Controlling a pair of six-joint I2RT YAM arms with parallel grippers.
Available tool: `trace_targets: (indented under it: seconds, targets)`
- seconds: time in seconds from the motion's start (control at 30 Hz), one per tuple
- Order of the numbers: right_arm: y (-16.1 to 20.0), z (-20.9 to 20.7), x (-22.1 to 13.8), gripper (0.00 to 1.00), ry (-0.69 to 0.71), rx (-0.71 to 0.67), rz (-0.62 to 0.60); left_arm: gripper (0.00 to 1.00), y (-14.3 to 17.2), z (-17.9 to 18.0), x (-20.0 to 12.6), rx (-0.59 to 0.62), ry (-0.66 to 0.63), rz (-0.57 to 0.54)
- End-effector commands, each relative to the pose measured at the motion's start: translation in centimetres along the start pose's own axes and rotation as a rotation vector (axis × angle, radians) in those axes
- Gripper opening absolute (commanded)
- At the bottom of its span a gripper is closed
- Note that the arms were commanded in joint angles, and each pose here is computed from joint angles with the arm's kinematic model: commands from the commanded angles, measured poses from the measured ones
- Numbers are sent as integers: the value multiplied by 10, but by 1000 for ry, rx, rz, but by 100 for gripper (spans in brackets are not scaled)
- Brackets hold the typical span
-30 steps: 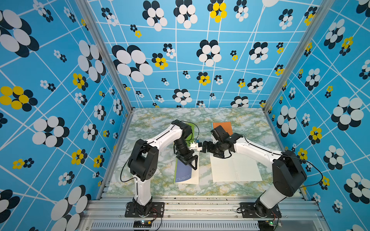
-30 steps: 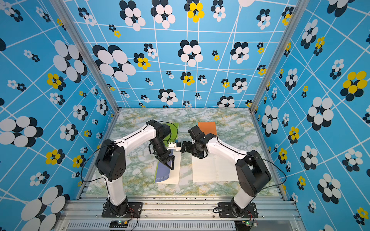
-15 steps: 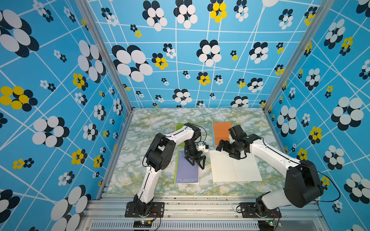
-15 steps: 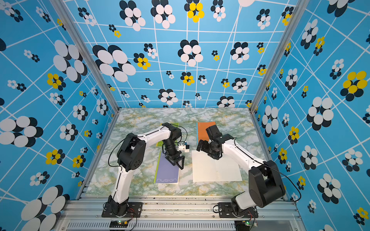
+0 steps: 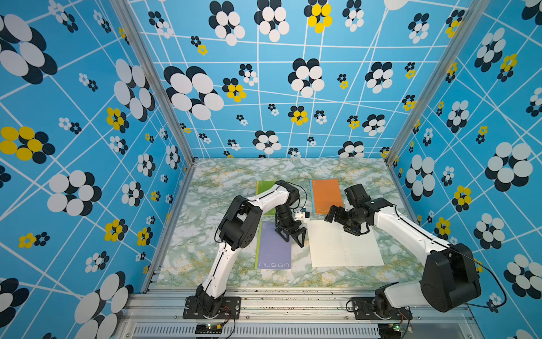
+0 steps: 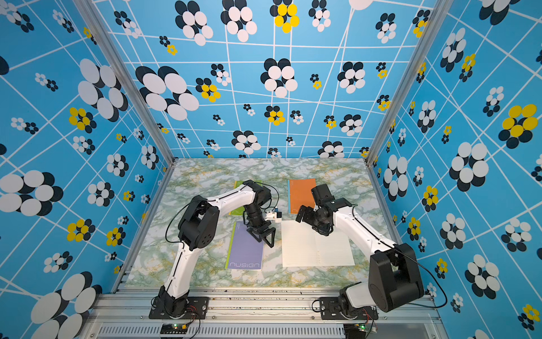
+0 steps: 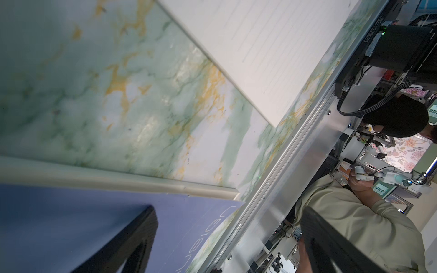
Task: Close the notebook
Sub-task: Adjust the notebook at the center of the board.
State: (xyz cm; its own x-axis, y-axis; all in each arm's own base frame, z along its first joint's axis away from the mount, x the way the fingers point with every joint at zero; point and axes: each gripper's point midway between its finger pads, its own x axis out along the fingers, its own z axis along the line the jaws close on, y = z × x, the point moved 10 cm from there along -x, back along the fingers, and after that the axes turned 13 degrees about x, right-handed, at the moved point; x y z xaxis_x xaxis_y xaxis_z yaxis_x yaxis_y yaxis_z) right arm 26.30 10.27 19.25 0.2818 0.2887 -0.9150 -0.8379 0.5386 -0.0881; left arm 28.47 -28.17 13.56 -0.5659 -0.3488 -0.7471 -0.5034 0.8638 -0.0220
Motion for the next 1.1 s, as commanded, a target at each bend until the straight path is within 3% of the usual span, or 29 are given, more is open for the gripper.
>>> trace_targets:
  seconds: [0.0, 0.5, 1.07]
  targets:
    - [1, -6, -4, 99, 25, -7, -1, 97, -9, -5, 6, -9, 44, 5]
    - [-1, -11, -3, 99, 14, 17, -14, 97, -24, 11, 26, -22, -41, 69]
    - [-2, -10, 1, 99, 0, 25, -6, 97, 2, 30, 12, -90, -41, 30]
